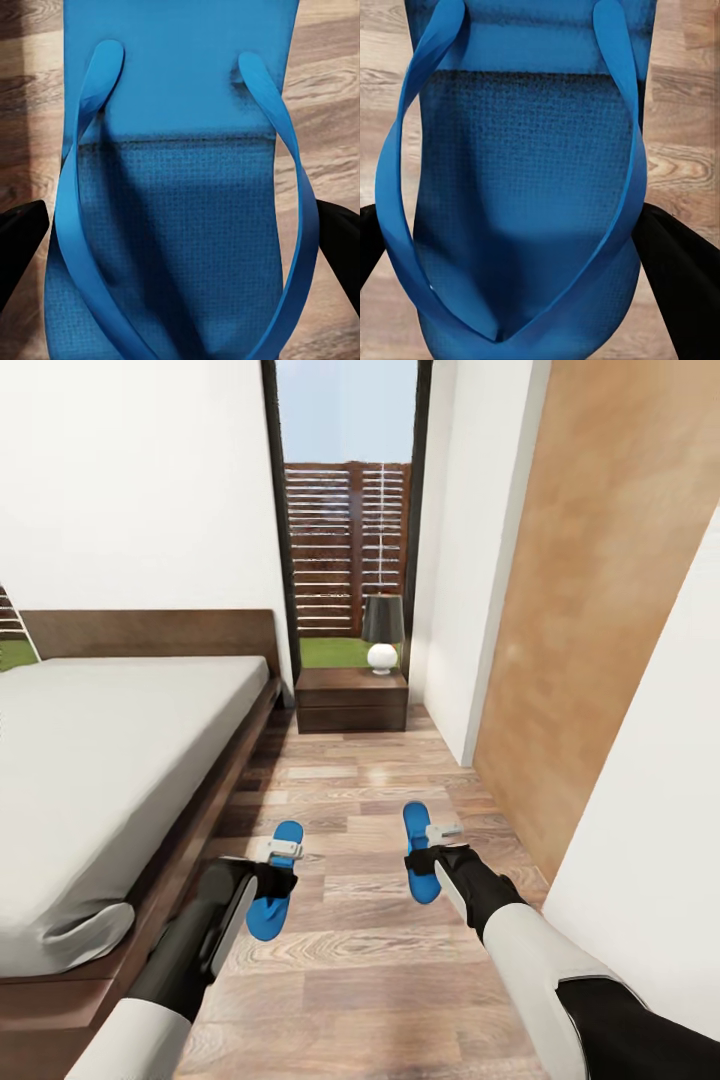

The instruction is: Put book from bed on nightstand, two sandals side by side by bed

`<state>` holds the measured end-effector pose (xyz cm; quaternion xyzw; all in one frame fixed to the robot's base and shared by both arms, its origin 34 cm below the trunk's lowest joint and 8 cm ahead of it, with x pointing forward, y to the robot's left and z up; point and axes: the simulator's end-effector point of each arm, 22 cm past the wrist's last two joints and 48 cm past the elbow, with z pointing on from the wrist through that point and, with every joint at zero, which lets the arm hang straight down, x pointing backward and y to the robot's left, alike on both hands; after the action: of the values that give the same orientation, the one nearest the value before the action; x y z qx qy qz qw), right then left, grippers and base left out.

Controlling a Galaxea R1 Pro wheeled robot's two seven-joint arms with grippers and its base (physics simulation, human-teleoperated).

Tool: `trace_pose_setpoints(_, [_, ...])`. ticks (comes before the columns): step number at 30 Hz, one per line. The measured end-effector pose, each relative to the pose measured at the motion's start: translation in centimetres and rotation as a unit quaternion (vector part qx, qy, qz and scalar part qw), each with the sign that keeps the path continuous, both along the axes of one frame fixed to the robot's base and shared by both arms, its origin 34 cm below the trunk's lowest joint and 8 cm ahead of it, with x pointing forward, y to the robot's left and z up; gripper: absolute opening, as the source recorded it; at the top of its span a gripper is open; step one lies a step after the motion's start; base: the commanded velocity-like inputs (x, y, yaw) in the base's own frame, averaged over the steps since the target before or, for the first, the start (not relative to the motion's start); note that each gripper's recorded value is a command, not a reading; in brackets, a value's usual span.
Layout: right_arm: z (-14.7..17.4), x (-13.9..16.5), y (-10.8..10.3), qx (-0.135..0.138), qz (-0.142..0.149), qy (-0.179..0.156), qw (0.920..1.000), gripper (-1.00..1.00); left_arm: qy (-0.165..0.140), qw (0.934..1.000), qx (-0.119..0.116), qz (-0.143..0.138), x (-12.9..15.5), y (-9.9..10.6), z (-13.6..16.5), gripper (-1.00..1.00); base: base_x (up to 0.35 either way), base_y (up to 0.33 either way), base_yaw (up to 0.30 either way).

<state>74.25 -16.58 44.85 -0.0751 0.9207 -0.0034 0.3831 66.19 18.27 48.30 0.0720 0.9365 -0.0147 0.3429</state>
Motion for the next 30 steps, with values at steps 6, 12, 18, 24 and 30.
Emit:
trace_pose_setpoints(6, [1.7,0.1,0.0,0.000,0.000,-0.012,0.9999,-1.00,-0.003,1.0000,0.002,0.000,0.3,0.1,0.4,-1.00,0.000,0.000,0.000])
trace_pose_setpoints(12, [3.3,0.2,0.0,-0.001,0.000,-0.022,0.9997,-1.00,-0.009,0.9999,0.004,0.001,0.5,0.2,1.5,-1.00,0.000,0.000,0.000])
trace_pose_setpoints(18, [4.6,0.6,0.0,-0.001,0.000,-0.022,0.9998,-1.00,-0.008,1.0000,0.005,0.001,1.0,0.3,2.8,-1.00,0.000,0.000,0.000])
trace_pose_setpoints(24, [6.0,1.0,0.0,-0.001,0.001,-0.022,0.9998,-1.00,-0.012,0.9999,0.006,0.001,1.5,0.3,4.2,-1.00,0.000,0.000,0.000])
trace_pose_setpoints(30, [7.3,1.3,0.0,-0.001,0.001,-0.022,0.9998,-1.00,-0.016,0.9998,0.007,0.002,2.0,0.3,5.6,-1.00,0.000,0.000,0.000])
